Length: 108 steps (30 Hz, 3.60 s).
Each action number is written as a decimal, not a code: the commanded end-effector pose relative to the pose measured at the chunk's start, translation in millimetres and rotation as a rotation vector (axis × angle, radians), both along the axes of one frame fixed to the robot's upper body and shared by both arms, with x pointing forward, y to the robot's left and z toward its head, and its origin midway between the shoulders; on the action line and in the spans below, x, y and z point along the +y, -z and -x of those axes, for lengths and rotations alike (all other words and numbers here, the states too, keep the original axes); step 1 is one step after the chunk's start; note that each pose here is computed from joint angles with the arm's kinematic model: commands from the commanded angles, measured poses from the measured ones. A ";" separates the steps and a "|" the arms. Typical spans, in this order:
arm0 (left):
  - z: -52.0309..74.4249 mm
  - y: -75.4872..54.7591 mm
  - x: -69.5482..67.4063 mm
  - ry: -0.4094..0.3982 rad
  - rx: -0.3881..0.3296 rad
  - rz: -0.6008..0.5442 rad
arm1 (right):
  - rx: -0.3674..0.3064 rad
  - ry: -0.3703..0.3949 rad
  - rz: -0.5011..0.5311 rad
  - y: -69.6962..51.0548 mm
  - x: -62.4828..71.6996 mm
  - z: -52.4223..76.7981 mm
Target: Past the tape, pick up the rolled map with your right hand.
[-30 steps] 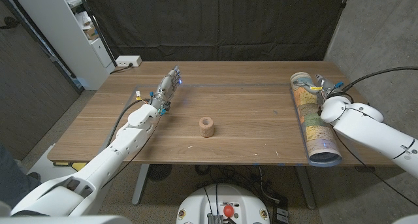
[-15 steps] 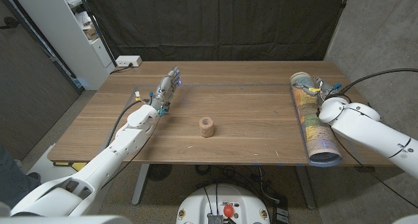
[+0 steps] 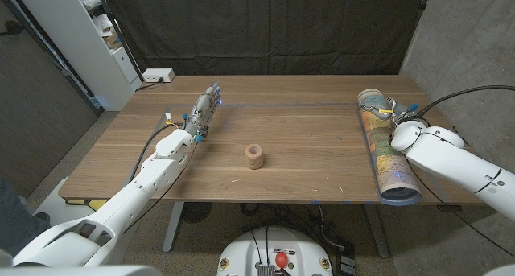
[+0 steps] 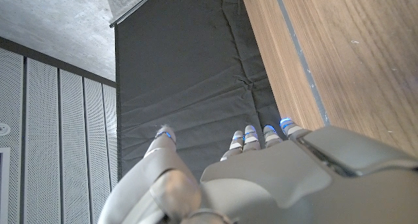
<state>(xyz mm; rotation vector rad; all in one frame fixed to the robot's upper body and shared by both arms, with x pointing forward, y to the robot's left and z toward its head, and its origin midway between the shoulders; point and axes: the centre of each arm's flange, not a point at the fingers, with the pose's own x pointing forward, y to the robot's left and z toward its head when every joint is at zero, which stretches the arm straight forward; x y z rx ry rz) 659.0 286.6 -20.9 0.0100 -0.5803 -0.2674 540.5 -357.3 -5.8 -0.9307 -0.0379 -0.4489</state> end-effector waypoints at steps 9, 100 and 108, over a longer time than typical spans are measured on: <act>-2.3 0.1 0.9 -0.001 0.001 0.000 | 0.034 0.014 -0.017 6.6 -4.8 -7.5; -0.3 12.3 2.5 -0.017 0.024 -0.002 | 0.115 0.019 -0.044 24.8 -10.0 -33.7; 0.5 11.6 3.3 -0.018 0.023 -0.004 | 0.120 0.019 -0.043 25.1 -9.2 -35.8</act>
